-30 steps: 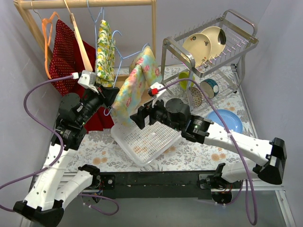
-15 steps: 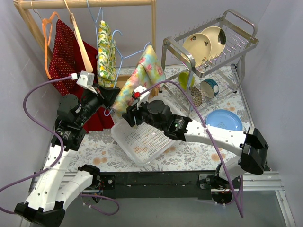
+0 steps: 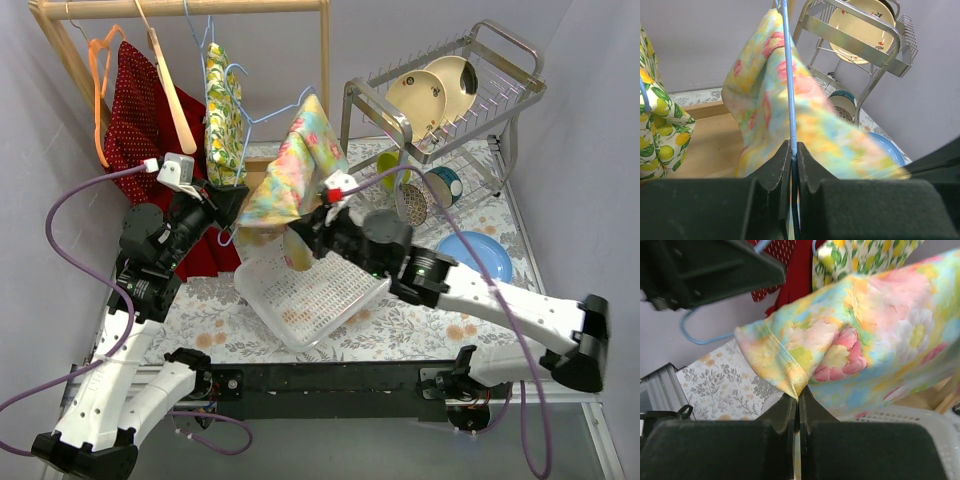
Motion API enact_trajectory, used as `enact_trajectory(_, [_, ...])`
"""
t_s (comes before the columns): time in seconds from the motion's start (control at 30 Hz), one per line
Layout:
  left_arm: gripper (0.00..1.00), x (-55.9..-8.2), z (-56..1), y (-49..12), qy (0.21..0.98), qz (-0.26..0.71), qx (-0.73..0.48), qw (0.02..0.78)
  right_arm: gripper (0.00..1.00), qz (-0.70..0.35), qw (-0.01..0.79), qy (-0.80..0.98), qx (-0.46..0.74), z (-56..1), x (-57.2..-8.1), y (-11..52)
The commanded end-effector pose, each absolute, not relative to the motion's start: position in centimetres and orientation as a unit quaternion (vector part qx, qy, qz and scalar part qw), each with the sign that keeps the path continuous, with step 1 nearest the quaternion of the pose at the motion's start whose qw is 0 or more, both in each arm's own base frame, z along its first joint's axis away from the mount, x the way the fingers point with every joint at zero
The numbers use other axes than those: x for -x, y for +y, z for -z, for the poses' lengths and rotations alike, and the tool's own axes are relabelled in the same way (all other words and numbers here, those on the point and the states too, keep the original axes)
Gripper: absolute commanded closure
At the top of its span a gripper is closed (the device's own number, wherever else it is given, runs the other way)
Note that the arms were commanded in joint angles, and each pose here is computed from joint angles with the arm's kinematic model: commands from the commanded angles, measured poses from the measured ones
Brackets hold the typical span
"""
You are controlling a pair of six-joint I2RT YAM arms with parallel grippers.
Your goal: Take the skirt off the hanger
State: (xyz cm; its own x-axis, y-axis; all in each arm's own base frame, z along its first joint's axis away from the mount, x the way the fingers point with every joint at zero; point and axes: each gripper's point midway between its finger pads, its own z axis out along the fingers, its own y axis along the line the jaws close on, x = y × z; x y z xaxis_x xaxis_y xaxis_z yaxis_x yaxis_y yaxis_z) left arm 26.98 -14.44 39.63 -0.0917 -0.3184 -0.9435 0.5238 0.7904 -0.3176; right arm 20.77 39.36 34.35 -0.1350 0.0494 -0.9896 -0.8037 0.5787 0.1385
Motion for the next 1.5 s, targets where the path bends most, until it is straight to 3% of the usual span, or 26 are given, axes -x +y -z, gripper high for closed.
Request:
enact_trajectory(0.0, [1.0, -27.4, -41.8, -12.8, 0.637, 0.287, -0.056, 0.713, 0.99, -0.377, 0.651, 0.596, 0.281, -40.8, -18.3, 33.8])
enact_trajectory(0.33, [1.0, -28.5, -41.1, -11.4, 0.645, 0.256, -0.026, 0.72, 0.99, -0.394, 0.73, 0.501, 0.248, -51.2, -14.5, 24.5])
enact_trajectory(0.73, [1.0, -28.9, -40.9, -10.3, 0.643, 0.236, -0.002, 0.728, 0.99, -0.385, 0.727, 0.51, 0.252, -51.5, -15.2, 25.5])
enact_trajectory(1.07, [1.0, -29.1, -40.9, -9.7, 0.644, 0.226, 0.01, 0.731, 0.99, -0.319, 0.793, 0.509, 0.098, -54.1, -16.9, 16.1])
enact_trajectory(1.47, [1.0, -29.2, -40.9, -9.6, 0.644, 0.225, 0.011, 0.731, 0.99, -0.307, 0.763, 0.534, 0.194, -53.4, -18.1, 23.0])
